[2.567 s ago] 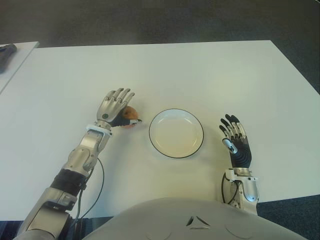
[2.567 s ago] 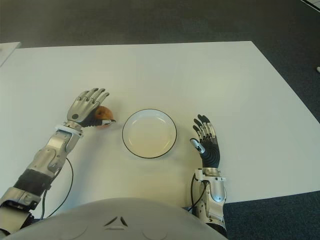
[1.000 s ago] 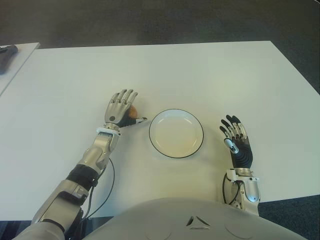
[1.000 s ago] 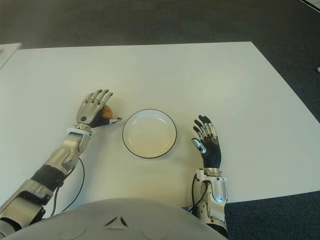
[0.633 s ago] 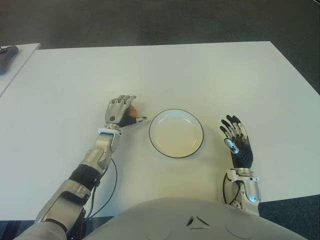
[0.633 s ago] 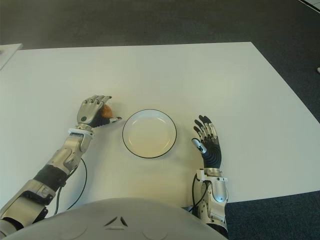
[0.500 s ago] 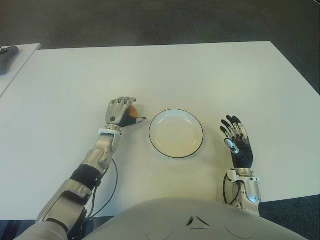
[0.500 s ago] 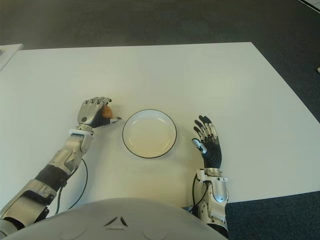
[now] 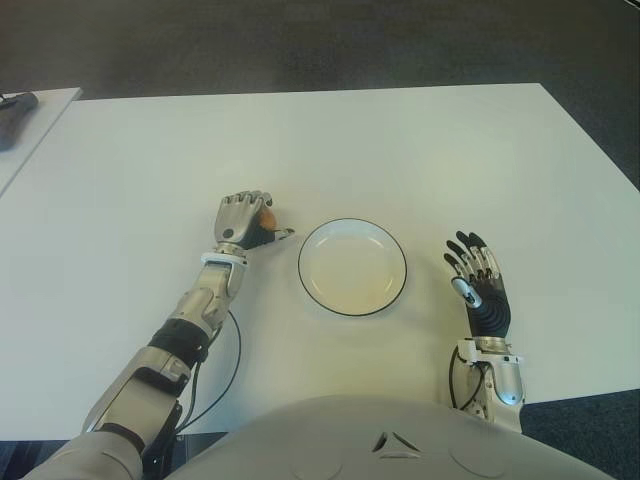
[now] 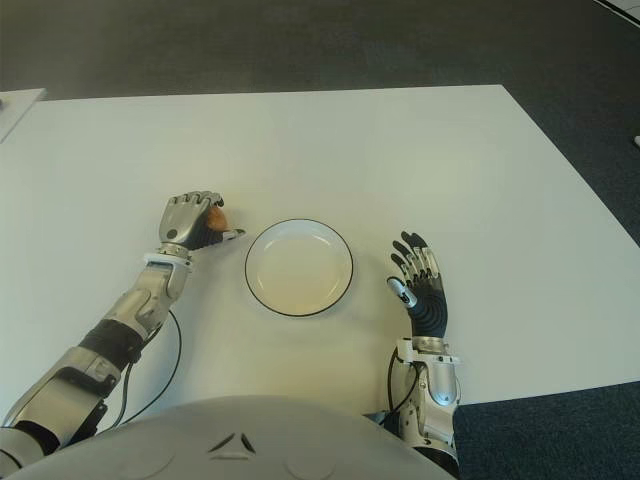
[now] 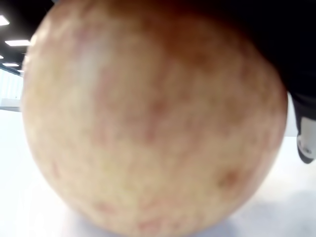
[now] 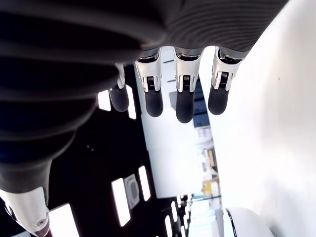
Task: Put the apples into the plate.
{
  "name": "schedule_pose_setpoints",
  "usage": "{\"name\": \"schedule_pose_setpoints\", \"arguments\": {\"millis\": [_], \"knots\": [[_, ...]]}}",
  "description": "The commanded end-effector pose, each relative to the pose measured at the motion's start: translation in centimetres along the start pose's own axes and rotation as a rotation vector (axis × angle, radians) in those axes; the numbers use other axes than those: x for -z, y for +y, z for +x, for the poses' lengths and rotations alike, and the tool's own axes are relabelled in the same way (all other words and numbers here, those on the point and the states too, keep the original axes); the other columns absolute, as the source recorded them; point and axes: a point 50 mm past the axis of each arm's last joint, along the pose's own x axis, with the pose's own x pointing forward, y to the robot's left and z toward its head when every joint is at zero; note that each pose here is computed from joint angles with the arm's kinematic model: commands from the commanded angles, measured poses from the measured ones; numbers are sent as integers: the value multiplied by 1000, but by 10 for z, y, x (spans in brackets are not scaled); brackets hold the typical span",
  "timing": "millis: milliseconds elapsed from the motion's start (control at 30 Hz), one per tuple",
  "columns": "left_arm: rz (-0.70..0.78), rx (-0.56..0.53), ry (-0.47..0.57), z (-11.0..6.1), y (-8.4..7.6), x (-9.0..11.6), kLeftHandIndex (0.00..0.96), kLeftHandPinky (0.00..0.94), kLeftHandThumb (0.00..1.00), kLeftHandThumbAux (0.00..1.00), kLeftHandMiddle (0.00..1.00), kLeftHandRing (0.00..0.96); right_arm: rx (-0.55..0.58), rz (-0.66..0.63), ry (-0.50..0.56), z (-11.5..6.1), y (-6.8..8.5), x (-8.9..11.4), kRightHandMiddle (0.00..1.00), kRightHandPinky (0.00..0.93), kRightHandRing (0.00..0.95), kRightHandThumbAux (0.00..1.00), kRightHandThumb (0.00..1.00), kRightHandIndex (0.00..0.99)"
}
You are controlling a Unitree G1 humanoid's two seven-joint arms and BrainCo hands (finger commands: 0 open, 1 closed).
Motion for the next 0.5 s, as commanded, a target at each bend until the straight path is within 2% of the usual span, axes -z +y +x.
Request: {"name": "schedule_pose_setpoints", "arguments": {"millis": [33,500], "knots": [[16,318,55,-41,-47,4,414,724,855,663,512,750,25,16,35,-5,-2,6,144,175,145,653,278,107],[-63,357,42,-41,-42,3,421,689,857,663,501,725,32,23,25,-5,-3,5,143,177,144,657,282,109]]}}
